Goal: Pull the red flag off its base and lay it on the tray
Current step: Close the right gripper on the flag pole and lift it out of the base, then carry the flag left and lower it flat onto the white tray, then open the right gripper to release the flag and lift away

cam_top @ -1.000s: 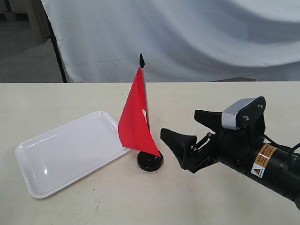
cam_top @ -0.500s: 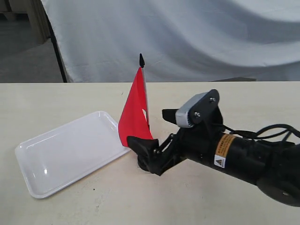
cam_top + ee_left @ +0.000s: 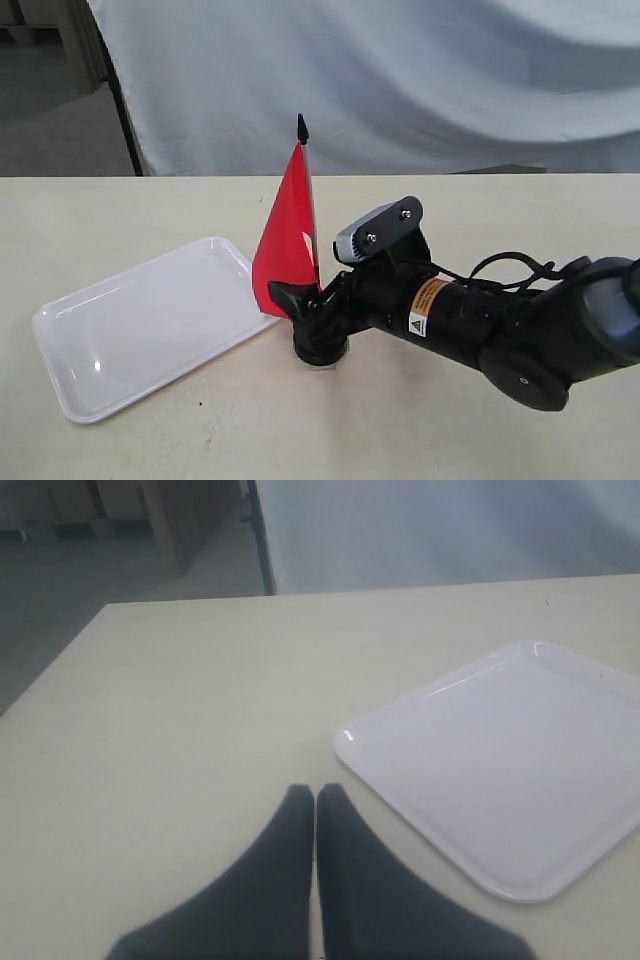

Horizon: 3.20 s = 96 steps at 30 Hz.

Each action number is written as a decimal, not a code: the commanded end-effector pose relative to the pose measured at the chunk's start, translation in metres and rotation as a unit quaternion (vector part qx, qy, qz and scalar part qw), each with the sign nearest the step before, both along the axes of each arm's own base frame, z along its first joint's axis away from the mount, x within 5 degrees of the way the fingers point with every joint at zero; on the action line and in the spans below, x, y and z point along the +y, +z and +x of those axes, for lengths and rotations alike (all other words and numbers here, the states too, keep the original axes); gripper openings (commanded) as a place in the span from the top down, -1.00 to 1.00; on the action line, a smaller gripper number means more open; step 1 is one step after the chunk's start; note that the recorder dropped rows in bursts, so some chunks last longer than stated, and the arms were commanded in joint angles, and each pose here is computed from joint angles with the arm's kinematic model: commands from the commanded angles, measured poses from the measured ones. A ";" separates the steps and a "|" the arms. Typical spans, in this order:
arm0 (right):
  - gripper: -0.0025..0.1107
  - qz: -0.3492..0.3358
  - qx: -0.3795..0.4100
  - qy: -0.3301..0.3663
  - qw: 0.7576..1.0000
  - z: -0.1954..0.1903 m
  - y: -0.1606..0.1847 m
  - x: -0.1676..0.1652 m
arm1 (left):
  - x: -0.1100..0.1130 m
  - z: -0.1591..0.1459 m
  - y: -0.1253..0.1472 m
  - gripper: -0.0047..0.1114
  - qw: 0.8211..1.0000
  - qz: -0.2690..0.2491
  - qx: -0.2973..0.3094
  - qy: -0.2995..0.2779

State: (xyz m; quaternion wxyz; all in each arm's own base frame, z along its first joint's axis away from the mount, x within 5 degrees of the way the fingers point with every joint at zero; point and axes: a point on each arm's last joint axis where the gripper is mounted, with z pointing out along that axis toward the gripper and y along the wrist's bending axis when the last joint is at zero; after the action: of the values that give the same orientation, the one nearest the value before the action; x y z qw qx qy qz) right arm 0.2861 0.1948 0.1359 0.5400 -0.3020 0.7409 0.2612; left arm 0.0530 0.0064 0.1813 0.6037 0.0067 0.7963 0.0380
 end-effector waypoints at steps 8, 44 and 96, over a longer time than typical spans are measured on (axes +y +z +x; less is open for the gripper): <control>0.97 -0.010 -0.036 0.038 0.999 -0.005 0.020 0.003 | 0.000 0.000 -0.001 0.90 1.000 -0.001 0.001 0.001; 0.97 -0.729 -0.316 0.063 0.604 -0.004 0.001 0.226 | 0.000 0.000 -0.001 0.90 1.000 -0.001 0.001 0.001; 0.95 -0.611 0.024 0.042 0.790 -0.029 0.091 0.178 | 0.000 0.000 -0.001 0.90 1.000 -0.002 0.001 0.000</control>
State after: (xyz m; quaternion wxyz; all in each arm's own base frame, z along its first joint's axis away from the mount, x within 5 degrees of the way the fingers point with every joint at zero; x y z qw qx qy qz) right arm 0.2566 0.3808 0.2165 0.2351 -0.6011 0.7251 -0.2400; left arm 0.0530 0.0064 0.1813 0.6037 0.0070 0.7963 0.0385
